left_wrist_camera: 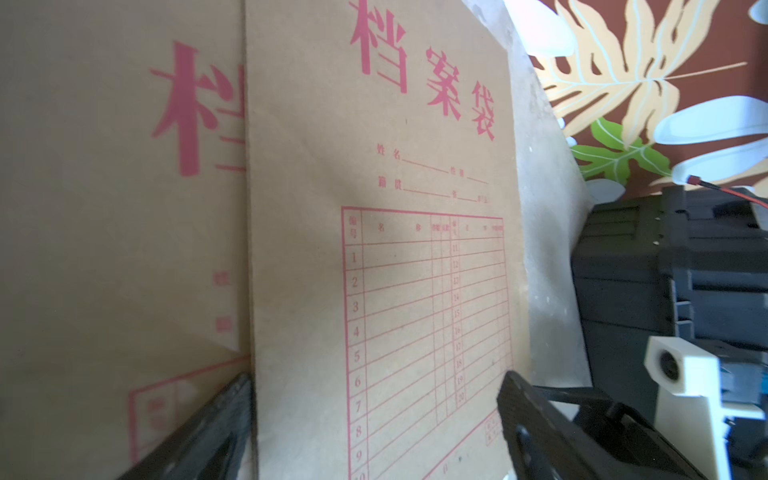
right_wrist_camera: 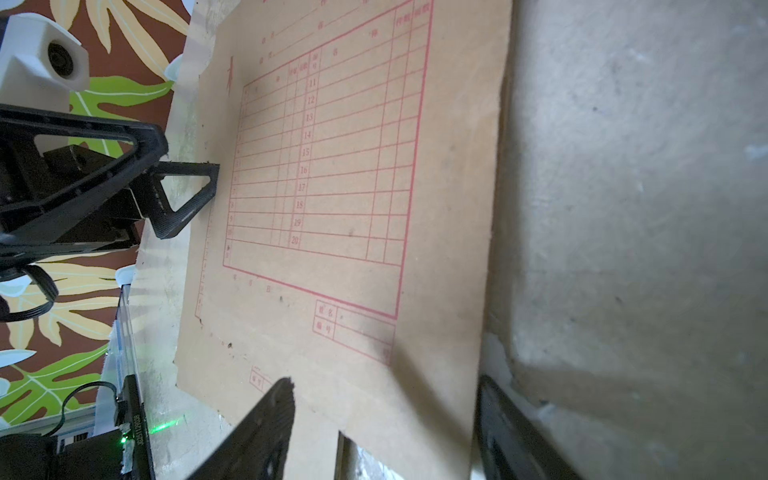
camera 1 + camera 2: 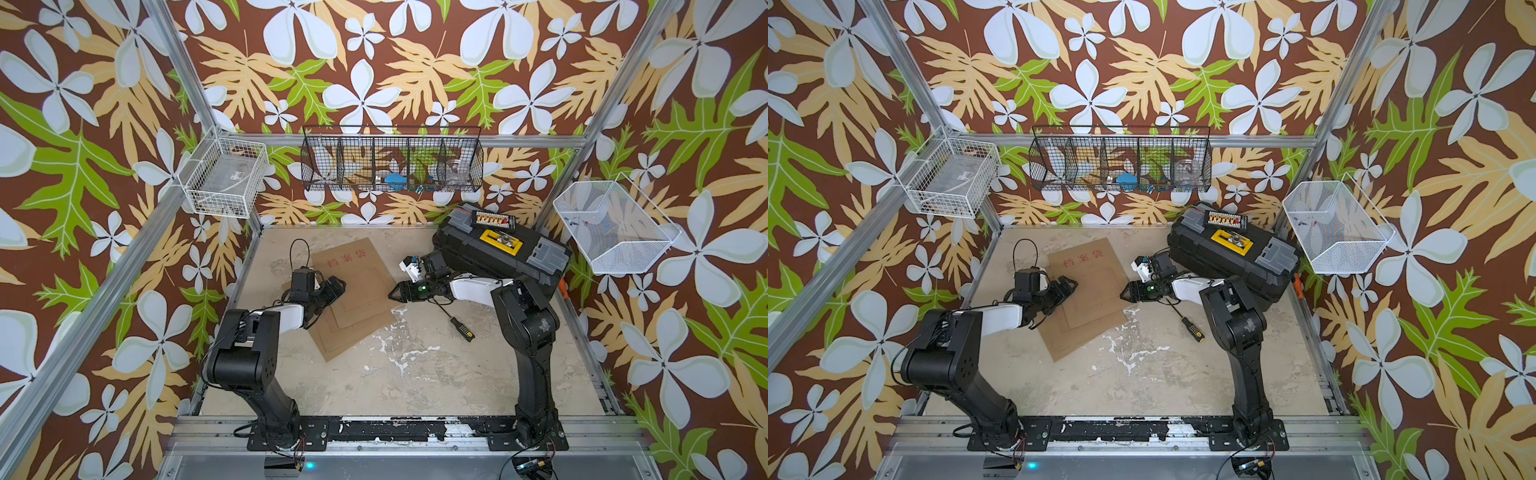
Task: Open the file bag
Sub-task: Pick up the file bag from the file bag.
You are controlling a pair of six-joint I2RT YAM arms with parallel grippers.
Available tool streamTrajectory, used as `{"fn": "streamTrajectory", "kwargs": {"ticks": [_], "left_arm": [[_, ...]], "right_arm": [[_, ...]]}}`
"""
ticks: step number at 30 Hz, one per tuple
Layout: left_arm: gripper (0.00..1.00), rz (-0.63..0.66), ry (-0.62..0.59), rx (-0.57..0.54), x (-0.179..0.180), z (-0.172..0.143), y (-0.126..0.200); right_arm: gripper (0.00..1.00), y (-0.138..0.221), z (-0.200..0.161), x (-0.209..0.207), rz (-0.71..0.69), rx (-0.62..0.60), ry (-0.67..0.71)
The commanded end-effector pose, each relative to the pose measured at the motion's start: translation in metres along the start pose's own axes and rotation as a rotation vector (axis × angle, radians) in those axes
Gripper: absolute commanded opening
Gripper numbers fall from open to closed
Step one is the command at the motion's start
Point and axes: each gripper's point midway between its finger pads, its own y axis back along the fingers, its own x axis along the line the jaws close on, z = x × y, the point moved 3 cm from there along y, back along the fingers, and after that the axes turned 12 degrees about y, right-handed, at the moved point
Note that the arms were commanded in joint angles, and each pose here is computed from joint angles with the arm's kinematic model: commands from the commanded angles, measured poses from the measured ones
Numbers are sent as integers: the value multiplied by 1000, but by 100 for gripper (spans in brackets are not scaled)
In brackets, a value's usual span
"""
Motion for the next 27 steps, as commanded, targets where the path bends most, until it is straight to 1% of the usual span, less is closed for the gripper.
{"fn": "streamTrajectory", "kwargs": {"ticks": [1, 4, 7, 13, 19, 22, 25, 27], "left_arm": [[91, -134, 0, 83, -23, -11, 5], [87, -194, -20, 83, -35, -11, 13], [84, -233, -29, 80, -42, -11, 18], [77, -298, -30, 110, -51, -16, 21], [71, -278, -18, 126, -44, -20, 17], [67, -245, -15, 123, -38, -19, 14], [66, -193, -15, 125, -29, -19, 9], [65, -182, -5, 137, -25, -21, 6]], "right_arm": [[70, -1, -30, -4, -22, 96, -85], [70, 0, -34, -4, -20, 101, -83], [70, 0, -38, -5, -21, 108, -88], [70, 5, -45, -1, -10, 107, -90], [70, 10, -51, -1, -26, 110, -89], [70, 14, -51, 1, -27, 101, -90], [70, 16, -51, 1, -38, 97, -78], [70, 17, -52, 0, -39, 99, -80]]}}
